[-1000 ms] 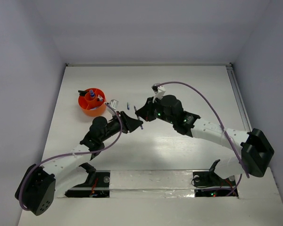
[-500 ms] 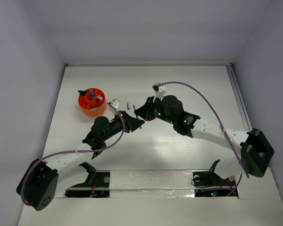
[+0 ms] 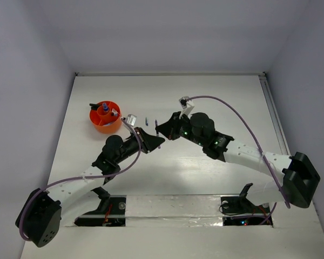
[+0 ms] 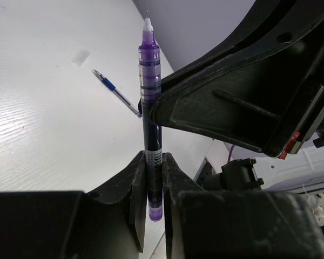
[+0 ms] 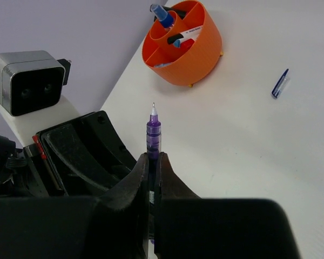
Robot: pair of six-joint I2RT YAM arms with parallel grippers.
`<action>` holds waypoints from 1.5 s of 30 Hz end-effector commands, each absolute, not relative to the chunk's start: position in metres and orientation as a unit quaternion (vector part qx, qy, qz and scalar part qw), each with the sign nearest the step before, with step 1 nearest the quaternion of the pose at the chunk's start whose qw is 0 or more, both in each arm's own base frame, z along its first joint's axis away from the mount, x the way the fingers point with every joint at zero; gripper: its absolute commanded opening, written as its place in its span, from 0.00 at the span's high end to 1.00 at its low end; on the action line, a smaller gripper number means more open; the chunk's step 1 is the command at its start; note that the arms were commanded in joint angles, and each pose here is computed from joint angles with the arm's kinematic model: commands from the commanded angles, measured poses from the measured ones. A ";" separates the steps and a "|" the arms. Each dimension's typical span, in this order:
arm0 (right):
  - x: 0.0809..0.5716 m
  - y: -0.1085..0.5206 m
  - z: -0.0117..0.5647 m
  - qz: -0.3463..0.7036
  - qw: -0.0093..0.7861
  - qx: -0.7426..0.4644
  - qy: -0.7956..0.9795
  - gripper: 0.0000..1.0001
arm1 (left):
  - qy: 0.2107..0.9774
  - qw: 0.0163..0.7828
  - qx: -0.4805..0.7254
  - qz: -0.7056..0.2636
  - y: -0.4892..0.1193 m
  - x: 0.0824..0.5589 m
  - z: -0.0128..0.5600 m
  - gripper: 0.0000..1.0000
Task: Sort the stationery into containers
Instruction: Pick up the pen from the center of the board, then close the pen cap on the pen.
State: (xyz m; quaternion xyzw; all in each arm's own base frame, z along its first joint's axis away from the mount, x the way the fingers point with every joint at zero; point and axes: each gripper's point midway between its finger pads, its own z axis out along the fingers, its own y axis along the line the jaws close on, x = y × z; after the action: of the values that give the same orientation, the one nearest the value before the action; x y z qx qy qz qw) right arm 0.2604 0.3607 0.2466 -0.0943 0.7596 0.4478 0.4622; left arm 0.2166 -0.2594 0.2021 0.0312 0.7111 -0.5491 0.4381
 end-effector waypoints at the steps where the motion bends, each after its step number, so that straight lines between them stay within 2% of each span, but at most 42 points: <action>1: 0.270 0.345 0.252 0.425 0.494 -0.071 0.756 0.99 | 0.684 0.487 0.035 -0.541 -0.253 0.227 0.230 1.00; 2: 0.270 0.344 0.253 0.425 0.495 -0.071 0.755 0.97 | 0.686 0.489 0.038 -0.537 -0.253 0.227 0.229 1.00; 5: 0.271 0.340 0.249 0.410 0.495 -0.070 0.763 0.79 | 0.689 0.491 0.046 -0.531 -0.252 0.226 0.227 1.00; 6: 0.271 0.336 0.246 0.400 0.494 -0.069 0.769 0.70 | 0.688 0.496 0.049 -0.528 -0.251 0.226 0.228 1.00; 8: 0.272 0.332 0.246 0.389 0.495 -0.068 0.774 0.62 | 0.696 0.496 0.051 -0.517 -0.249 0.227 0.223 1.00; 9: 0.271 0.327 0.246 0.382 0.496 -0.065 0.777 0.51 | 0.697 0.499 0.055 -0.512 -0.249 0.228 0.222 1.00; 10: 0.273 0.322 0.249 0.380 0.500 -0.061 0.776 0.45 | 0.701 0.497 0.057 -0.507 -0.248 0.228 0.218 1.00; 12: 0.271 0.313 0.254 0.377 0.504 -0.057 0.775 0.36 | 0.705 0.499 0.063 -0.501 -0.248 0.228 0.214 1.00; 16: 0.277 0.290 0.261 0.355 0.518 -0.040 0.777 0.35 | 0.712 0.498 0.073 -0.490 -0.247 0.229 0.207 1.00; 19: 0.291 0.260 0.244 0.301 0.513 -0.014 0.804 0.45 | 0.714 0.499 0.083 -0.484 -0.247 0.227 0.204 1.00; 21: 0.305 0.234 0.219 0.255 0.488 0.004 0.835 0.46 | 0.715 0.498 0.090 -0.482 -0.247 0.226 0.202 1.00; 27: 0.338 0.177 0.160 0.166 0.410 0.051 0.895 0.38 | 0.718 0.506 0.113 -0.465 -0.245 0.225 0.194 1.00; 32: 0.358 0.139 0.138 0.115 0.395 0.101 0.906 0.35 | 0.715 0.524 0.111 -0.450 -0.239 0.226 0.194 1.00; 45: 0.405 0.148 0.079 0.099 0.352 0.139 0.920 0.38 | 0.708 0.532 0.126 -0.447 -0.241 0.217 0.193 1.00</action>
State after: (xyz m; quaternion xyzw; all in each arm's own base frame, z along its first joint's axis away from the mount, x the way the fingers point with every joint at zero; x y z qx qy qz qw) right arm 0.3757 0.1405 0.0642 0.1217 0.9358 0.0840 0.3200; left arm 0.2187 -0.2398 0.1802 0.1143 0.7287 -0.4430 0.5096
